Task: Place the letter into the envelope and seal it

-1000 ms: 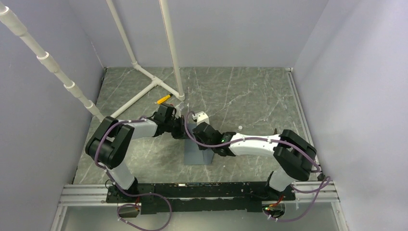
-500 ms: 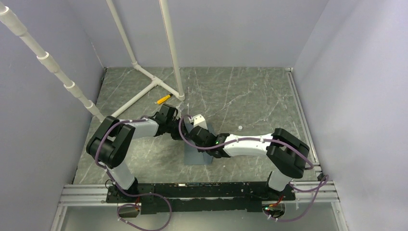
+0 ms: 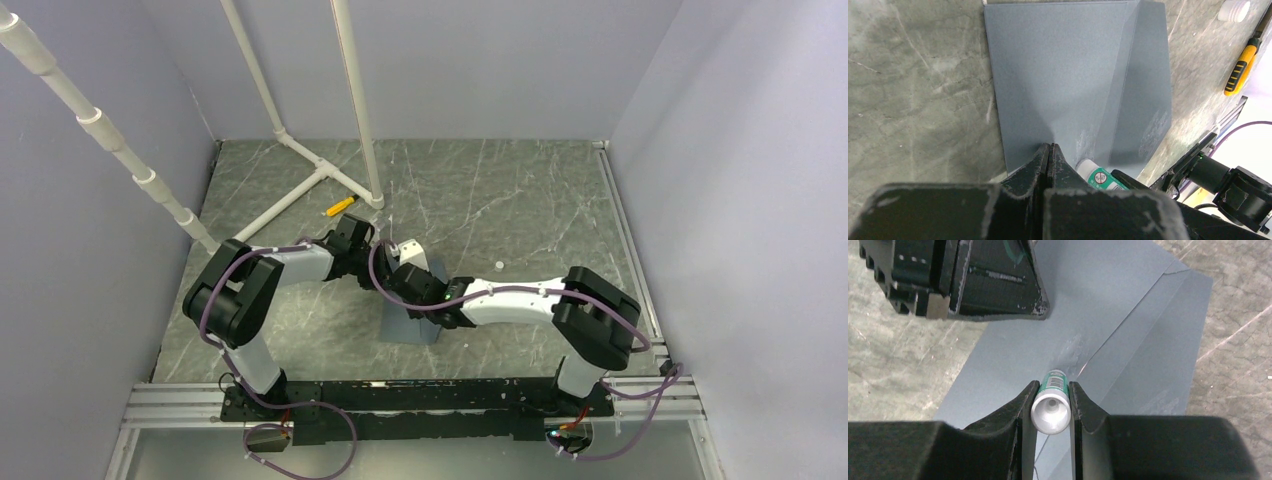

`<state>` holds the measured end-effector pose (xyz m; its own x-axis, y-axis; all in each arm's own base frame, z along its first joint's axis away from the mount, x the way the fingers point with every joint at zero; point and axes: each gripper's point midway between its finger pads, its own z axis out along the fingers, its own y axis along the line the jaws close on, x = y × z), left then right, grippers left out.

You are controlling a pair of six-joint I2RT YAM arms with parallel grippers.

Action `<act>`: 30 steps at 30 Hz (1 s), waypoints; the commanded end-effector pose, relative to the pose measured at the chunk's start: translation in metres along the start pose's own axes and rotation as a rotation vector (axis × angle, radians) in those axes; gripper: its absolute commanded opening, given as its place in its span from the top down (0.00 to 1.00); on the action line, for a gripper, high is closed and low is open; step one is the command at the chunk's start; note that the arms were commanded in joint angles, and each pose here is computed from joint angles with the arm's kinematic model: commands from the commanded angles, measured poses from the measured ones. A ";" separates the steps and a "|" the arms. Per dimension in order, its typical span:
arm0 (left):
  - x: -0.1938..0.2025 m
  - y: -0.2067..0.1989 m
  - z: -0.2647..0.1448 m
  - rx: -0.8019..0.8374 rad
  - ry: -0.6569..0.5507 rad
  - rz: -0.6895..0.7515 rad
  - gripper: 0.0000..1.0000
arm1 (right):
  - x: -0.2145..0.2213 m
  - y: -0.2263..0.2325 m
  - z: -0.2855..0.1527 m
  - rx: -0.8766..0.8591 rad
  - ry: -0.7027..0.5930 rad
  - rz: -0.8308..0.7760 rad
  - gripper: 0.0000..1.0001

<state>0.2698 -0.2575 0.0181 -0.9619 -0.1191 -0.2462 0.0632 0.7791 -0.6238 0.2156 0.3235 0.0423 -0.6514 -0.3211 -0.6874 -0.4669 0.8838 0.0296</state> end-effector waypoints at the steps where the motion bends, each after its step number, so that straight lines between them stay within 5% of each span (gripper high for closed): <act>1: 0.024 0.041 0.008 -0.171 0.053 -0.010 0.98 | 0.004 -0.009 0.014 0.068 0.023 0.034 1.00; 13: 0.026 0.044 0.009 -0.184 0.063 -0.013 0.98 | -0.003 -0.034 0.026 0.163 -0.050 0.052 1.00; 30: 0.028 0.044 0.016 -0.171 0.084 -0.028 0.97 | 0.027 0.022 -0.006 -0.166 -0.153 -0.190 1.00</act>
<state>0.2710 -0.2625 0.0169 -0.9664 -0.1129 -0.2310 0.0603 0.7739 -0.6304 0.2111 0.3280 0.0417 -0.4516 -0.3374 -0.8259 -0.5796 0.8148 -0.0159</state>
